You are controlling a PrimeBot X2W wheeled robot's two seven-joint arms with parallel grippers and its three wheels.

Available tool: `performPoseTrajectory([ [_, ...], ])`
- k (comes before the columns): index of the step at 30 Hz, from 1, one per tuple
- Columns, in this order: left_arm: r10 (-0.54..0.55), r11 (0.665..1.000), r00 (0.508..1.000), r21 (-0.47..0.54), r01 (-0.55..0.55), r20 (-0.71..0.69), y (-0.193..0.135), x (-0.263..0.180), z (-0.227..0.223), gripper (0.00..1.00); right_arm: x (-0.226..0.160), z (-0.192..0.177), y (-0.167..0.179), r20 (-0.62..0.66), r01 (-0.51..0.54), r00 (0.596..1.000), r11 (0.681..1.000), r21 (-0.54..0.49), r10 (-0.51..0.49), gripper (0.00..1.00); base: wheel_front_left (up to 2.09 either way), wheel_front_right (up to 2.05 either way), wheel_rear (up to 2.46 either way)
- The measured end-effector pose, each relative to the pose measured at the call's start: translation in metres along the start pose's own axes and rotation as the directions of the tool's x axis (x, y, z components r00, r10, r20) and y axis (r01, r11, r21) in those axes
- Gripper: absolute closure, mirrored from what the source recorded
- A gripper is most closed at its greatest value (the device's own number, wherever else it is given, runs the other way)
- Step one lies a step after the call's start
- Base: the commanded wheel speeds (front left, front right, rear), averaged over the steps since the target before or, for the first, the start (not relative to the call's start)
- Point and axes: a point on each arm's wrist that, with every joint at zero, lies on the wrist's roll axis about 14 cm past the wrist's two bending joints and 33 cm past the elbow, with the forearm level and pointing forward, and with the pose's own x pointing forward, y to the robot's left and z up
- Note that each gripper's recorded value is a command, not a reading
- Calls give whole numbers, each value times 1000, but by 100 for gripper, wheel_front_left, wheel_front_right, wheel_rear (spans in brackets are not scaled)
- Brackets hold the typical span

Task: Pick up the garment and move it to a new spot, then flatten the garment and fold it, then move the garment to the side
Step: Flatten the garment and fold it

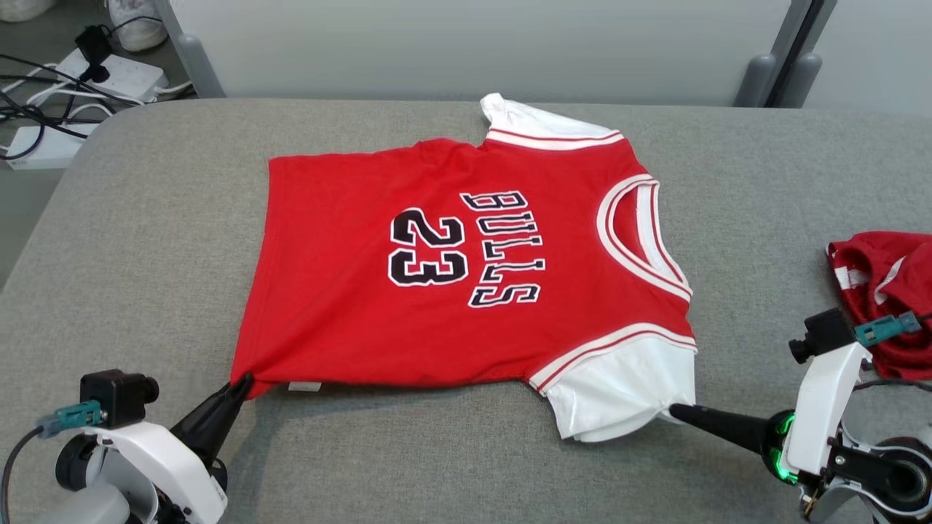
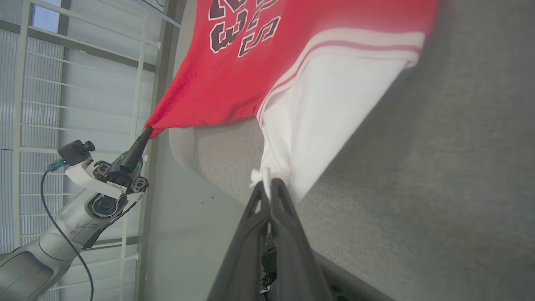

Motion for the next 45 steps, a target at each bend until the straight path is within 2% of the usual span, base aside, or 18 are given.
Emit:
performPoseTrajectory([
  [8, 9, 1000, 999, -13, -10, -44, -2, -16, -22, 100, -3, -22, 3, -20, -8, 1000, 1000, 16, 8, 100, 0, 0, 0],
  [18, 70, 997, 995, -14, -71, -75, 17, -30, -33, 100, -4, -43, -1, -55, -1, 998, 999, 49, 4, 100, 0, 0, 0],
  [24, 43, 998, 989, -44, -50, -145, 7, -34, -51, 100, -4, -43, 1, -52, -8, 999, 999, 46, 11, 100, 0, 0, 0],
  [29, -41, 998, 977, -55, 30, -211, -13, -40, -50, 100, -6, -36, 39, -44, -129, 990, 991, 26, 130, 100, 0, 0, 0],
  [37, -6, 1000, 958, 18, 11, -287, 2, -68, -28, 100, -30, -19, 78, -45, -245, 969, 969, -41, 243, 100, 0, 0, 0],
  [41, 5, 999, 966, 43, 7, -260, 1, -80, 1, 100, -49, 2, 108, 15, -326, 944, 940, -97, 329, 100, 0, 0, 0],
  [45, 26, 992, 982, 127, -2, -186, 2, -88, 48, 100, -74, 31, 140, 89, -386, 909, 903, -188, 407, 100, 0, 0, 0],
])
